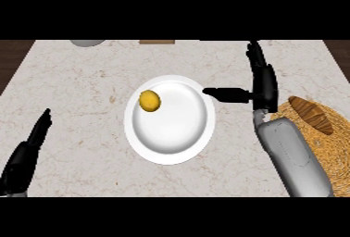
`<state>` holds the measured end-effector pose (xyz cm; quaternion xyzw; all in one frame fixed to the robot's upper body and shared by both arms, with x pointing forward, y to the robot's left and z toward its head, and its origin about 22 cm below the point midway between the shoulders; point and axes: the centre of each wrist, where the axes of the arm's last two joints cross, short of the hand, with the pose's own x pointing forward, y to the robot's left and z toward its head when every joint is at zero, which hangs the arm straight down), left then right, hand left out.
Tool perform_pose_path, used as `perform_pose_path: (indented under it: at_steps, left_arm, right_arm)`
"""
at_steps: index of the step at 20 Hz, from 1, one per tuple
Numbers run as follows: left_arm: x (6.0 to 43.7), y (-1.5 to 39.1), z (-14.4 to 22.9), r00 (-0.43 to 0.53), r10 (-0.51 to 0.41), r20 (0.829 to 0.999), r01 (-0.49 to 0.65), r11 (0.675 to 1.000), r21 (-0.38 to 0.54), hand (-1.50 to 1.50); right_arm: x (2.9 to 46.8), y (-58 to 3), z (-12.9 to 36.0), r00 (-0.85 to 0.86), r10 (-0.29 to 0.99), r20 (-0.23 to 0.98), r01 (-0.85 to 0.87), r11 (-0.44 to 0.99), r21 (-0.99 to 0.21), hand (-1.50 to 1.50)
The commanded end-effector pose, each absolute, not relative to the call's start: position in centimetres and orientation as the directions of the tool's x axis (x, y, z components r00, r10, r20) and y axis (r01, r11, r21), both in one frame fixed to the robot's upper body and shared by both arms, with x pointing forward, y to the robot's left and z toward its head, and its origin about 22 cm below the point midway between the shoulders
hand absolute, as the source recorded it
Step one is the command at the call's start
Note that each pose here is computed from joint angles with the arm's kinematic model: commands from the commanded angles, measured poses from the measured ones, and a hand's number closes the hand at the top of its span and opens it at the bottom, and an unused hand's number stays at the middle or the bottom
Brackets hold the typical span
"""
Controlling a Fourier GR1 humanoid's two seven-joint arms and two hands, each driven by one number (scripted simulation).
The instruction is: Pick the lemon from the placemat and place it in the plate
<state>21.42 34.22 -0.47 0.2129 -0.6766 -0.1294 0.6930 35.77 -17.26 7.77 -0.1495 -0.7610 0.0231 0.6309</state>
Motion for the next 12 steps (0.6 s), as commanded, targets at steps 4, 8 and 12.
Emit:
perform_pose_path:
  at_steps: [4,8,12]
  left_arm:
    - [20.6,33.8,0.6,0.048,-0.469,0.882,-0.094,0.877,0.471,0.0]
    - [21.2,33.3,2.0,0.051,-0.462,0.885,-0.084,0.881,0.465,0.0]
    - [20.2,32.6,-0.1,0.064,-0.468,0.881,-0.103,0.875,0.473,0.0]
  right_arm:
    - [34.2,-27.4,6.4,-0.249,0.257,0.934,0.2,0.957,-0.21,-1.5]
    - [33.1,-30.8,6.6,-0.243,0.276,0.93,0.201,0.952,-0.23,-1.5]
    - [33.2,-33.6,5.5,-0.23,0.266,0.936,0.186,0.956,-0.227,-1.5]
